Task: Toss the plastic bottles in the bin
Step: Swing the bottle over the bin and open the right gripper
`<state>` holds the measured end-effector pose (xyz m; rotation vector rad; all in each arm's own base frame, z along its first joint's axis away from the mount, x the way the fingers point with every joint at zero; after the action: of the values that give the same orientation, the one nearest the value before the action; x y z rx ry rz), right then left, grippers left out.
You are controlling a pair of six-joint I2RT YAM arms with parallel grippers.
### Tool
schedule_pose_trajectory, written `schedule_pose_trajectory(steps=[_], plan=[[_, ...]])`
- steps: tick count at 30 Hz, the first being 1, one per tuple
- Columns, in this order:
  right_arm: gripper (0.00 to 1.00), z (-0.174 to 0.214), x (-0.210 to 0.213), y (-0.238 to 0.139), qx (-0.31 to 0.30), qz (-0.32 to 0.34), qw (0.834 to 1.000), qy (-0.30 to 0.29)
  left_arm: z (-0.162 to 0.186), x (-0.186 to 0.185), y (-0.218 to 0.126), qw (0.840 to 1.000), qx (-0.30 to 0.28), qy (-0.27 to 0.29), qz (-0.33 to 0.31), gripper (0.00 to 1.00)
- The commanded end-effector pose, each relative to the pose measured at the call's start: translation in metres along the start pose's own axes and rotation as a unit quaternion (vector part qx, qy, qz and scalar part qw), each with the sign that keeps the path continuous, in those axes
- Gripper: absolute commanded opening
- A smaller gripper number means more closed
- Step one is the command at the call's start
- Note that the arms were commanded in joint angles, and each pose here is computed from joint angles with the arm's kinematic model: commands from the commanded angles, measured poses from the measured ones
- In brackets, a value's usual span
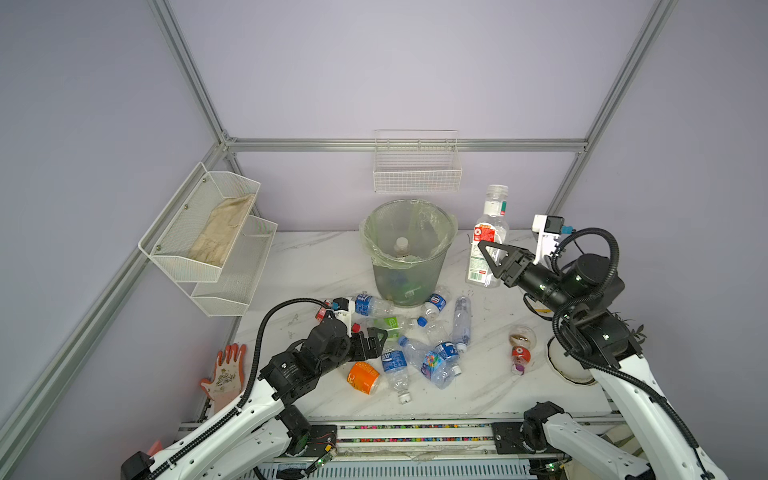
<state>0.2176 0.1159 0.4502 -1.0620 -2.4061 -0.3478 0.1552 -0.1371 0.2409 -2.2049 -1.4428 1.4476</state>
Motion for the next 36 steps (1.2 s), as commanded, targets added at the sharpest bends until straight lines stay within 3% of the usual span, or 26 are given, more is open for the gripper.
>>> schedule_pose_trajectory(steps=[1,7,8,9,11,15,26,36], plan=[[0.00,-0.021,-0.004,0.031,-0.018,0.012,1.000,0.005,-0.002,-0.005,-0.005,1.000,-0.011,-0.006,0.024,1.00],[0.02,-0.006,-0.025,0.128,0.056,0.058,0.996,0.028,-0.003,-0.005,-0.012,0.999,-0.018,-0.012,0.027,1.00],[0.73,0.002,-0.029,0.145,0.083,0.073,0.993,0.029,-0.002,-0.005,-0.014,0.999,-0.019,-0.012,0.027,1.00],[0.98,0.010,-0.034,0.159,0.114,0.086,0.989,0.030,-0.003,-0.005,-0.016,0.999,-0.020,-0.012,0.026,1.00],[0.98,0.018,-0.032,0.172,0.147,0.098,0.984,0.019,-0.003,-0.005,-0.020,0.999,-0.022,-0.012,0.023,1.00],[0.98,0.018,-0.018,0.156,0.099,0.084,0.991,0.030,-0.002,0.000,-0.028,0.999,-0.031,-0.009,0.014,1.00],[0.98,-0.002,0.006,0.100,0.039,0.051,0.998,0.019,-0.001,0.000,-0.021,1.000,-0.021,-0.005,0.006,1.00],[0.98,0.002,0.015,0.059,0.022,0.032,0.999,0.017,0.002,0.004,-0.017,1.000,-0.020,-0.010,-0.003,1.00]])
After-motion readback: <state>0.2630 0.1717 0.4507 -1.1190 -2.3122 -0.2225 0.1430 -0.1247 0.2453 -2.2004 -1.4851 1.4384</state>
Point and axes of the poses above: each gripper's point midway between its finger pads, its own y axis out along the fingers, its own x axis along the line the jaws close on, z = x × y, the point moved 9 cm from there along -y, back along the fingers, and after that the axes turned 7 degrees about -y, right-handed, at the moved point
